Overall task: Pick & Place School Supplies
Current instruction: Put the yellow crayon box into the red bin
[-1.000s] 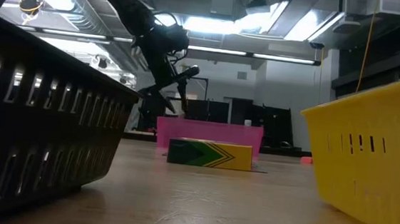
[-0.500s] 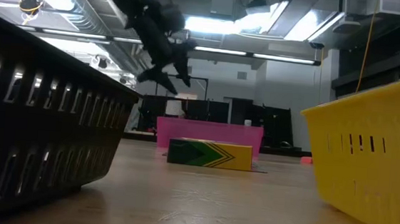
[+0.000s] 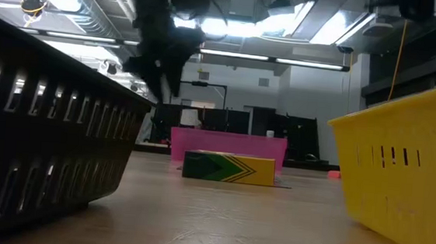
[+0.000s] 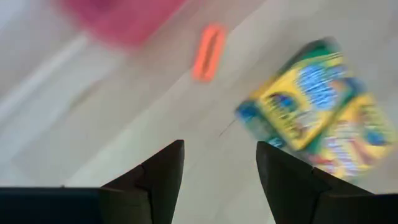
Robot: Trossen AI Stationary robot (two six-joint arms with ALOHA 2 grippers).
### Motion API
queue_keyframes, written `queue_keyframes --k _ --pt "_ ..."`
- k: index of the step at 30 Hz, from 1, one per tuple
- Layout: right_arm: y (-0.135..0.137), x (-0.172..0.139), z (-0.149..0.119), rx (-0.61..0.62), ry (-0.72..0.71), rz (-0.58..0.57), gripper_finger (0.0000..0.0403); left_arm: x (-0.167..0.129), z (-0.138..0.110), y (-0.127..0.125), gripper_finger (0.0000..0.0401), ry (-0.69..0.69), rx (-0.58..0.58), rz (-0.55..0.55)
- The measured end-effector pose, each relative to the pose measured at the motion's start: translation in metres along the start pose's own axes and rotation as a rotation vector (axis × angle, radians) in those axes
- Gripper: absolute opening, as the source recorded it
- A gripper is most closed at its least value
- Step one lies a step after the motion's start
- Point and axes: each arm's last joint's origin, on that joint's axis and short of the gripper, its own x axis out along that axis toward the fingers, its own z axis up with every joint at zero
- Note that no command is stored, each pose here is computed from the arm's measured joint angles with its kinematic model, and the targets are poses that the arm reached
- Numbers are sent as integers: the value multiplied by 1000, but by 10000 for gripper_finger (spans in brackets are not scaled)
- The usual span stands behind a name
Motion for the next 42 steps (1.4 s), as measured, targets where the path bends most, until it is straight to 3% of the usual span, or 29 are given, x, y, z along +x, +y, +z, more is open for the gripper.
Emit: queue_keyframes --k 3,7,11,18,21,25,27,31,35,39,42 --pt "4 14 -11 9 91 -71 263 6 -24 -5 198 5 -12 20" --pt "16 39 -24 -27 169 -111 263 12 -49 -17 198 -65 72 -97" --pt "23 60 -37 -42 253 -155 263 11 -63 -22 198 -202 56 -248" --pt "31 69 -49 -16 265 -180 263 25 -74 -12 198 -136 -214 -341" --pt "39 68 -49 22 174 -137 263 28 -74 -9 198 -119 -272 -344" --pt "61 73 -44 81 51 36 263 29 -70 -6 198 -135 -299 -331" --pt "66 83 -47 71 42 70 263 27 -69 -4 198 -172 -311 -312" --pt "54 116 -66 78 146 7 263 12 -65 0 198 -306 -293 -287" --pt "38 149 -83 250 183 67 263 -10 -65 6 198 -395 -250 -301" --pt "9 175 -107 403 236 5 263 -28 -71 18 198 -438 -261 -241" --pt "0 186 -112 468 224 33 263 -40 -77 26 198 -458 -258 -210"
